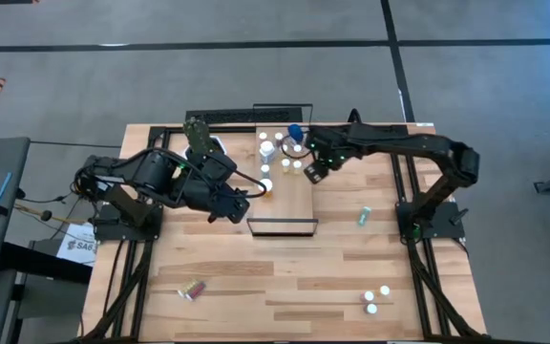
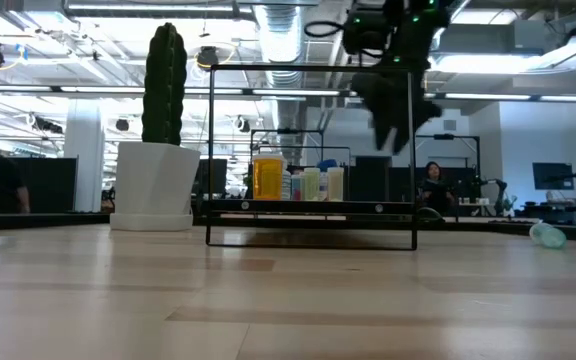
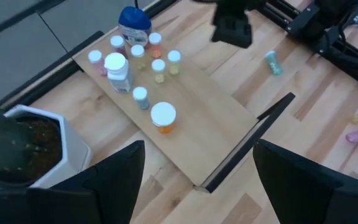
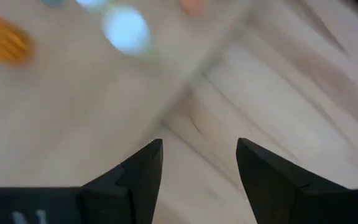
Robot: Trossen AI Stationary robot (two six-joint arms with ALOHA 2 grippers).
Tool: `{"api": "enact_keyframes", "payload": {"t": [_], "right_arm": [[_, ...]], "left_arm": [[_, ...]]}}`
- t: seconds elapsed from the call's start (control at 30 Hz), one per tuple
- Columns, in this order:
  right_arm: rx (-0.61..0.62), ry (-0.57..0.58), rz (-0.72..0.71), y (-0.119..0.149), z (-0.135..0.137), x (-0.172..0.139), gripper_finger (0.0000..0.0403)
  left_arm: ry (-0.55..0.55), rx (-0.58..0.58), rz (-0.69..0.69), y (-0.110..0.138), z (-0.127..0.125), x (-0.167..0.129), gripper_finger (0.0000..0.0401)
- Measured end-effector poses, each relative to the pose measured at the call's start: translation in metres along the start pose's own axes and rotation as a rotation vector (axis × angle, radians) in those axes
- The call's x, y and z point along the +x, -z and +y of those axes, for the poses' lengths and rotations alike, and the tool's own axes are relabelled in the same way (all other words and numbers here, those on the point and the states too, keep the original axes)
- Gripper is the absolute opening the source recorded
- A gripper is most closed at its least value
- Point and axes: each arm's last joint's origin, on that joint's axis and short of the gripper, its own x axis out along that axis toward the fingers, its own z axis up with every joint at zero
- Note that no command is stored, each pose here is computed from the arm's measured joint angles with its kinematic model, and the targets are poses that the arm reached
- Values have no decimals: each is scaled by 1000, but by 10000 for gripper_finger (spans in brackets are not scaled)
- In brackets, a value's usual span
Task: Pick and place medicine bottles onto shelf by color
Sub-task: Put the blue pill bottle on the shelf
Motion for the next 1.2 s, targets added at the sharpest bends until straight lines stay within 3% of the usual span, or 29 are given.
{"api": "enact_keyframes", "payload": {"t": [0.23, 0.37, 0.63, 0.93, 1.2], "right_arm": [[71, 264, 213, 50, -9, 0, 225], [151, 340, 275, 81, -13, 4, 224], [416, 213, 357, 127, -25, 23, 224], [691, 222, 361, 154, -41, 31, 224], [847, 141, 312, 167, -28, 40, 224]], "left_arm": [[-16, 62, -2, -10, 14, 0, 286], [-19, 117, 13, -18, 25, 3, 286], [-9, 220, 49, -37, 46, 13, 286], [39, 277, 91, -53, 63, 25, 286], [72, 309, 88, -63, 72, 30, 286]]}}
